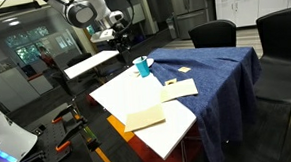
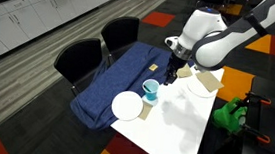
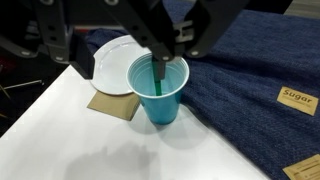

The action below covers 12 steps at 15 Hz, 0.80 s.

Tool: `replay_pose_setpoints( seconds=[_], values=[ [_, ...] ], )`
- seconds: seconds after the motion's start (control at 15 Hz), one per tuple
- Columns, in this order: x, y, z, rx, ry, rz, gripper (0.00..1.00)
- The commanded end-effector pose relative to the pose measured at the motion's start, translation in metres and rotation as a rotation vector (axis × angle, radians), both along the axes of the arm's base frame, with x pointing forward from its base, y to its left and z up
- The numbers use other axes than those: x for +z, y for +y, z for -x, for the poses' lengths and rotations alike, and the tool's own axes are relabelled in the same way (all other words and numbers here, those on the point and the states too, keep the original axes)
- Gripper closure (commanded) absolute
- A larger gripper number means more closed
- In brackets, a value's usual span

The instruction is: Take the pen out of the light blue cup and set it down on the table

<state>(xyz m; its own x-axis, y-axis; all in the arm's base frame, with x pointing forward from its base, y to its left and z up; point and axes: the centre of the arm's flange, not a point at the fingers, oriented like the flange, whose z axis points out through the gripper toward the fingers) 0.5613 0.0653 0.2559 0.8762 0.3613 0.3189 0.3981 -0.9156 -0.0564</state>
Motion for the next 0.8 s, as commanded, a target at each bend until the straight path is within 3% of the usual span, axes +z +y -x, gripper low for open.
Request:
replay_pose_setpoints(
  seconds=[0.0,0.33,0.73],
  values=[
    [-0.014,0.008,-0.020,0.003,-0.010,0.006,0.38],
    [-0.031,0.018,-0.036,0.007,-0.016,0.018,0.48],
    [-0.046,0.023,-0.054,-0.022,-0.048,0.029,0.49]
  ],
)
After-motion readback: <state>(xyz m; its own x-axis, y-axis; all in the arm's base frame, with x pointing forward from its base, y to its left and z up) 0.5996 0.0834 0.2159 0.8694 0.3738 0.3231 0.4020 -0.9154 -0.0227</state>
